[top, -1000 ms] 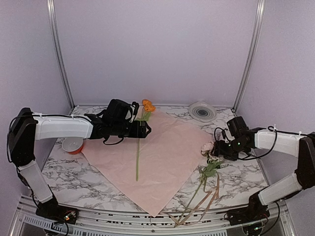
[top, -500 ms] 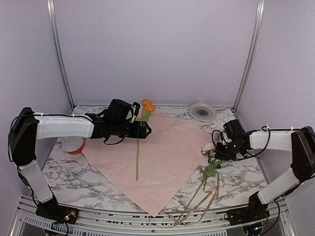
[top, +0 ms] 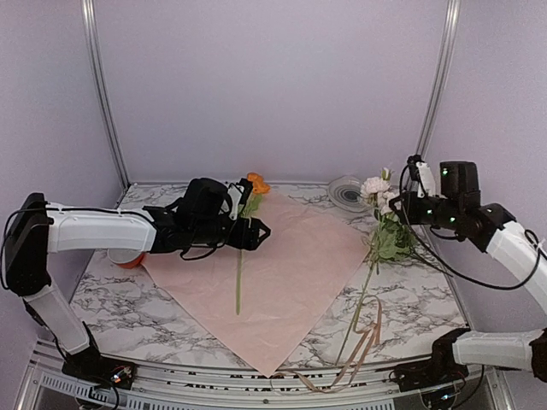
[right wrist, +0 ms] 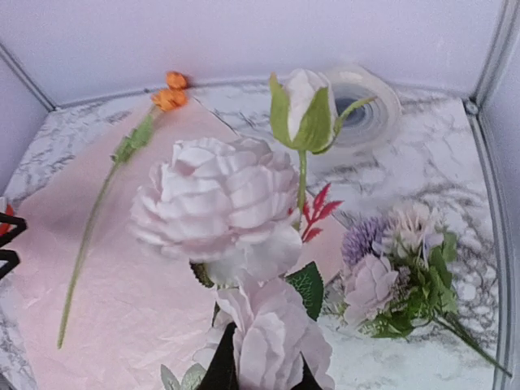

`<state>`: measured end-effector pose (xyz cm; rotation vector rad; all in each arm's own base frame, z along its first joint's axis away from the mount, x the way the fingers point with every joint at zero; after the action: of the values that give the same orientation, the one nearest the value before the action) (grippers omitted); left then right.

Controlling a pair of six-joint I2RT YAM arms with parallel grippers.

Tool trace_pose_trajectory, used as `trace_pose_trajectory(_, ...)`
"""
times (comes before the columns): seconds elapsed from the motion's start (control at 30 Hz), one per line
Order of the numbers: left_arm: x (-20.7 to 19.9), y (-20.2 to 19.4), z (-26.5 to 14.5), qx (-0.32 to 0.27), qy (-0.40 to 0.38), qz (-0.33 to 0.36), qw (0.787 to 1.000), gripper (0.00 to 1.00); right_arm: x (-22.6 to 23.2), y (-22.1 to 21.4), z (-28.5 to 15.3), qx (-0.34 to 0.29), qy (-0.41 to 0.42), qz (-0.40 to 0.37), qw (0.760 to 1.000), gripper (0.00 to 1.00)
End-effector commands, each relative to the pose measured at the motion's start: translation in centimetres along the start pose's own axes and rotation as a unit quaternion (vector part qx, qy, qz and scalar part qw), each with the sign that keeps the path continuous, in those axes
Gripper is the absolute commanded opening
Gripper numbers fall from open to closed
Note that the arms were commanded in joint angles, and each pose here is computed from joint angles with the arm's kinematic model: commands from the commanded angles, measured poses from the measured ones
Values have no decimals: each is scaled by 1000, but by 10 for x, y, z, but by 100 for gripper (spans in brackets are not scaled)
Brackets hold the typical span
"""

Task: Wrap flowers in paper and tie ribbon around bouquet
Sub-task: Pick up the fake flower from the corner of the board, then pass from the right arm to the left

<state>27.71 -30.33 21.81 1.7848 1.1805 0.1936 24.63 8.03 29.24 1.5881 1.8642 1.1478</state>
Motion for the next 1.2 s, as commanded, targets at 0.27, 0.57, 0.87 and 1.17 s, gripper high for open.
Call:
trace_pose_trajectory(0.27,-137,15,-47,-77,-342,185,918,83,52,65,-122,-346,250,-148,892,0)
trace_pose_trajectory(0.57,-153,14,-14,-57,-371,153,914,82,73,99,-108,-360,389,-139,837,0)
trace_pose_trajectory(0.87,-149,15,4,-75,-309,133,939,57,99,102,-79,-346,427,-143,823,0)
trace_pose_trajectory(1.17,-144,14,-2,-72,-310,107,942,0,97,104,-65,-330,394,-135,847,2)
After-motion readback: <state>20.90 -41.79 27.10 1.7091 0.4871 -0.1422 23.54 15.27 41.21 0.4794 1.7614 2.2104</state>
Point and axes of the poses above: each gripper's point midway between its finger pads, its own z axis out along the fingers, its own x axis along the line the jaws close on, y = z × x, the point moved 10 cm from there along -z, back along the fingers, and after that the axes turned 3 degrees about -z, right-handed, at the moved point
